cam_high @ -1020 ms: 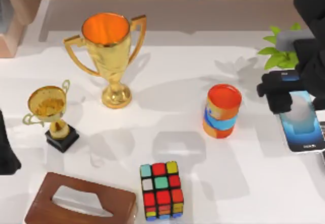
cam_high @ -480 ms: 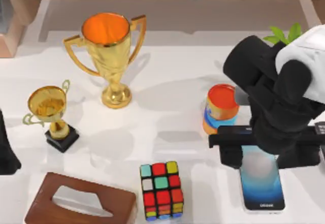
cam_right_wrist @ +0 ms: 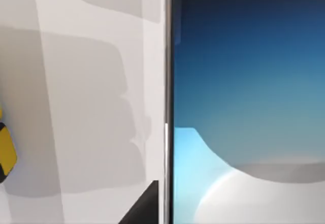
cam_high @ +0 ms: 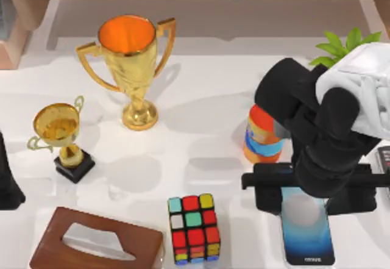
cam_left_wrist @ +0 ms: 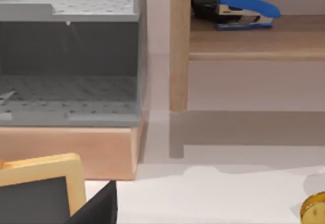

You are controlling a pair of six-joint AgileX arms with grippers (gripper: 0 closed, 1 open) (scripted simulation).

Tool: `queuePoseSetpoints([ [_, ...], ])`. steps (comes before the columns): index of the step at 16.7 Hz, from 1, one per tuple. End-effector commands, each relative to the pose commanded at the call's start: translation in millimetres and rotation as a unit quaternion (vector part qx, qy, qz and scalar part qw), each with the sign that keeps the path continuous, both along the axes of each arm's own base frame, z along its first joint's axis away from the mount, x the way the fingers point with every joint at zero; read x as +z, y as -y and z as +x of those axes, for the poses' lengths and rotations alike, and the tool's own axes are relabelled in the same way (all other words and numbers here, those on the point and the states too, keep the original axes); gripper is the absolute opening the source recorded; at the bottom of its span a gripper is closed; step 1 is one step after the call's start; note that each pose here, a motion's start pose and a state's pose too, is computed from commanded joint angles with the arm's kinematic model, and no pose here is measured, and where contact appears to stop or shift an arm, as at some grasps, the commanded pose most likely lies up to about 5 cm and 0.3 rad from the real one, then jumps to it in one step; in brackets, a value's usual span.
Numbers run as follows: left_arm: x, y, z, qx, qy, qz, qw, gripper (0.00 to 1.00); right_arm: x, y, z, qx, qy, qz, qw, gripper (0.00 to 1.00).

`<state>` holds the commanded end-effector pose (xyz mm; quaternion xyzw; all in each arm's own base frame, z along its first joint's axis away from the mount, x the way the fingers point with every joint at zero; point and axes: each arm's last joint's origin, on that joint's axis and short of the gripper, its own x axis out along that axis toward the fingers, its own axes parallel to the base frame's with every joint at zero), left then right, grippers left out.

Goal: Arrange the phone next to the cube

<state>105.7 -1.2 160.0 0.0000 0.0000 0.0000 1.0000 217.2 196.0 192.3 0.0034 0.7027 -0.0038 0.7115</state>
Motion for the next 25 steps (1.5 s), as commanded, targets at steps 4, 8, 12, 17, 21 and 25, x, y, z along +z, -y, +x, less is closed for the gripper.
queuePoseSetpoints([
  [4, 0.0, 0.0, 0.0, 0.000, 0.000, 0.000, 1.000, 1.00, 1.5, 0.5, 1.1, -0.003, 0.003, 0.003, 1.000, 0.00],
  [8, 0.0, 0.0, 0.0, 0.000, 0.000, 0.000, 1.000, 1.00, 1.0, -1.4, 2.0, -0.003, 0.010, 0.010, 1.000, 0.00],
  [12, 0.0, 0.0, 0.0, 0.000, 0.000, 0.000, 1.000, 1.00, -1.0, -3.2, 3.3, -0.002, 0.020, 0.020, 1.000, 0.00],
  [17, 0.0, 0.0, 0.0, 0.000, 0.000, 0.000, 1.000, 1.00, -7.5, -5.2, 4.9, 0.000, 0.031, 0.031, 0.999, 0.00],
  [21, 0.0, 0.0, 0.0, 0.000, 0.000, 0.000, 1.000, 1.00, -16.8, -6.2, 5.1, 0.001, 0.033, 0.034, 0.999, 0.00],
  [25, 0.0, 0.0, 0.0, 0.000, 0.000, 0.000, 1.000, 1.00, -31.1, -5.1, 4.1, 0.001, 0.026, 0.027, 0.999, 0.00],
])
